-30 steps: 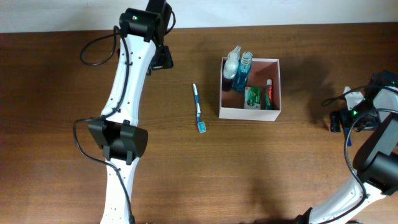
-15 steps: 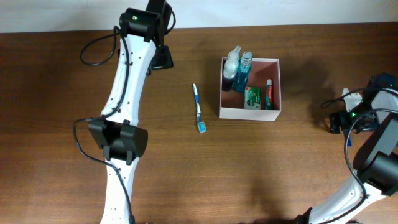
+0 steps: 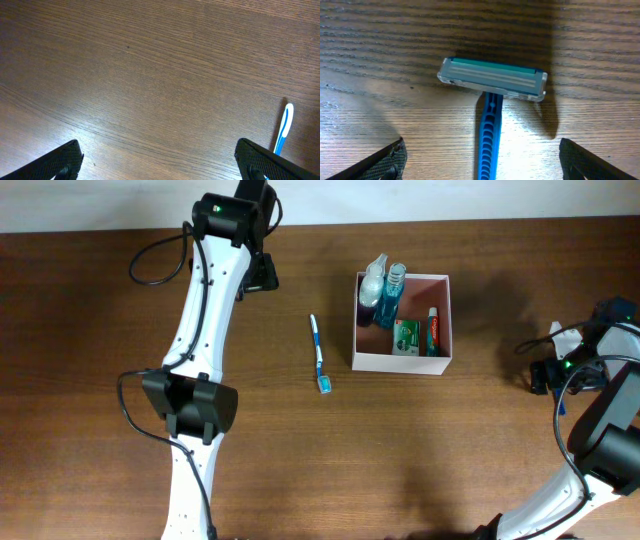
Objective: Pack container
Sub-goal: 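Close the right gripper on the razor handle and lift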
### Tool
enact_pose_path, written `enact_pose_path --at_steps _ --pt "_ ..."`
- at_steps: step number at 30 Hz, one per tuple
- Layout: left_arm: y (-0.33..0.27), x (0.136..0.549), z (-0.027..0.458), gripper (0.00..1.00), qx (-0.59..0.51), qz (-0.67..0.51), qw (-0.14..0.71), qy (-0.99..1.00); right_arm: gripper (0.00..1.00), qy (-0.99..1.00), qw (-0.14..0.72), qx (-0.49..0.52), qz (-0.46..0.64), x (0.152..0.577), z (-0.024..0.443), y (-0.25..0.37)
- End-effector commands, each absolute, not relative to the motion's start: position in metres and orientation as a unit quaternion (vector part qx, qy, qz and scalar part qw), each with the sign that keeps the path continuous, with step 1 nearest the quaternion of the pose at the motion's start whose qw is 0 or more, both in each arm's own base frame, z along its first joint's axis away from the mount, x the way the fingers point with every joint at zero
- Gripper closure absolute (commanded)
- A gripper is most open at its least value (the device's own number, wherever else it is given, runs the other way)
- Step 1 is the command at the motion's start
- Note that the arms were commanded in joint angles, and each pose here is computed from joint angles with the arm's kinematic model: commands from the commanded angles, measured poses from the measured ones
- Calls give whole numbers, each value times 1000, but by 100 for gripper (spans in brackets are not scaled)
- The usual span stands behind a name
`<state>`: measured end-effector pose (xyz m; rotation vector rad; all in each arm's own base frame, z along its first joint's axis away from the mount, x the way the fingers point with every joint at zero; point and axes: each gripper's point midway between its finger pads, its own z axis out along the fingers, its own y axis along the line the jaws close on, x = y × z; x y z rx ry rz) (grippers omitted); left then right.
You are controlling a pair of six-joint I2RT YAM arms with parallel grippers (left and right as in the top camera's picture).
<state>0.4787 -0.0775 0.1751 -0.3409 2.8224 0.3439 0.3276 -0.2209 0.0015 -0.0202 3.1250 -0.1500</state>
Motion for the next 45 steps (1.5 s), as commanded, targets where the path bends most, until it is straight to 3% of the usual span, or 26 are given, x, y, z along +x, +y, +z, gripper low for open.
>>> enact_pose_path --at_steps 1,7,15,20,28,38,45 --pt "-76 478 175 1 -111 125 138 976 7 1000 -3 -6 -29 322 -11 -212" --pt "-76 478 175 1 -111 125 138 976 3 1000 18 8 6 322 -11 -209" --pt "-76 478 175 1 -111 125 138 976 5 999 21 22 14 317 -11 -216" --pt "-76 478 175 1 -111 125 138 976 25 999 22 21 12 318 -11 -215" --pt "-76 478 175 1 -111 125 138 976 76 999 22 22 12 318 -11 -215" --pt "-76 478 175 0 -111 125 138 976 96 999 19 23 15 317 -9 -214" --pt "-76 478 175 1 -111 125 138 976 96 998 49 39 18 339 20 -222"
